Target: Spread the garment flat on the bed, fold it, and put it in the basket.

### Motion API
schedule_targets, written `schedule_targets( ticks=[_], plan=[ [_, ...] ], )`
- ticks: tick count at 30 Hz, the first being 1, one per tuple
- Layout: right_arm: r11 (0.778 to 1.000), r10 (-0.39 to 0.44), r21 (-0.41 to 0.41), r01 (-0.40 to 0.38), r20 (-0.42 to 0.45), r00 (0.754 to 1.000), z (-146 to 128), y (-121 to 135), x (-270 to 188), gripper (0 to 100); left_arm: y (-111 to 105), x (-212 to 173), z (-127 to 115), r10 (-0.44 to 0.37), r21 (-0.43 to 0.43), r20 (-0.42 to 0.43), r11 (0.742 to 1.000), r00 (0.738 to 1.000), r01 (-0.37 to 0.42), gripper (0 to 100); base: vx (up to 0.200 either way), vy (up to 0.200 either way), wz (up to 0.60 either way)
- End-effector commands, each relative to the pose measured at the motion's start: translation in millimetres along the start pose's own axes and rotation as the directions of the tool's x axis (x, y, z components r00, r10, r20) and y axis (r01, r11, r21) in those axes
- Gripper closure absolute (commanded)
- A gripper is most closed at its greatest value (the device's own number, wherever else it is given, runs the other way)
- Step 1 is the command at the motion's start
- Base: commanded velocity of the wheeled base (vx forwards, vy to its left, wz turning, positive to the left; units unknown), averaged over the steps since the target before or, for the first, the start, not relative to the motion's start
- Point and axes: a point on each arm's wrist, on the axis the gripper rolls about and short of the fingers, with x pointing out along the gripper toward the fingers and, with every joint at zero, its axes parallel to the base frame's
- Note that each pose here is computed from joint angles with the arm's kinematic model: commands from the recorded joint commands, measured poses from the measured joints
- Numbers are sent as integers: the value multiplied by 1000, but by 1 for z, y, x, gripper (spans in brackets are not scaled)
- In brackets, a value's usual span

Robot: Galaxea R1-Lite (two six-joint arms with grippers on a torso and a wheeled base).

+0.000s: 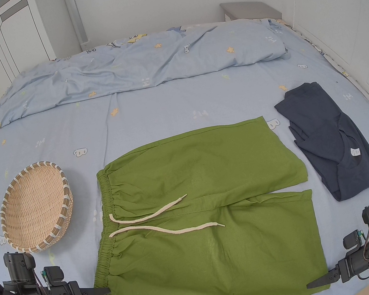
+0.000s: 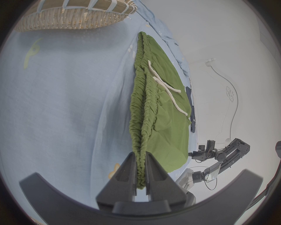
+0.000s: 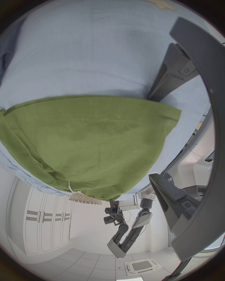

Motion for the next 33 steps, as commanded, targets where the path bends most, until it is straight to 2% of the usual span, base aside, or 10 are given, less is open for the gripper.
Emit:
schedule_targets(
  ticks=[1, 6, 11, 12, 23, 33],
  plan=[
    [999, 6, 46, -3, -58, 998, -7, -5, 5, 0, 0, -1, -5, 2, -11, -12, 1000, 1000, -3, 100, 0, 0, 0],
    [996, 84, 49, -81, -58, 995, -7, -2, 3, 0, 0, -1, -4, 2, -12, -11, 1000, 1000, -2, 100, 0, 0, 0],
    [995, 85, 65, -82, -45, 995, -7, -4, 0, 0, 0, -1, -4, 3, -12, -10, 1000, 1000, -3, 100, 0, 0, 0],
    [995, 82, 69, -79, -45, 996, -8, -4, 0, 100, 0, -1, -4, 3, -14, -11, 1000, 1000, -3, 100, 0, 0, 0],
    [992, 67, 108, -62, -41, 997, -12, -4, -7, 100, 2, -1, -4, 7, -18, -8, 1000, 1000, -7, 100, 0, 0, 0],
    [991, 52, 124, -49, -17, 999, -17, -1, -20, 100, 2, -9, -9, 30, -73, -17, 997, 999, -31, 100, 0, 0, 0]
  ],
)
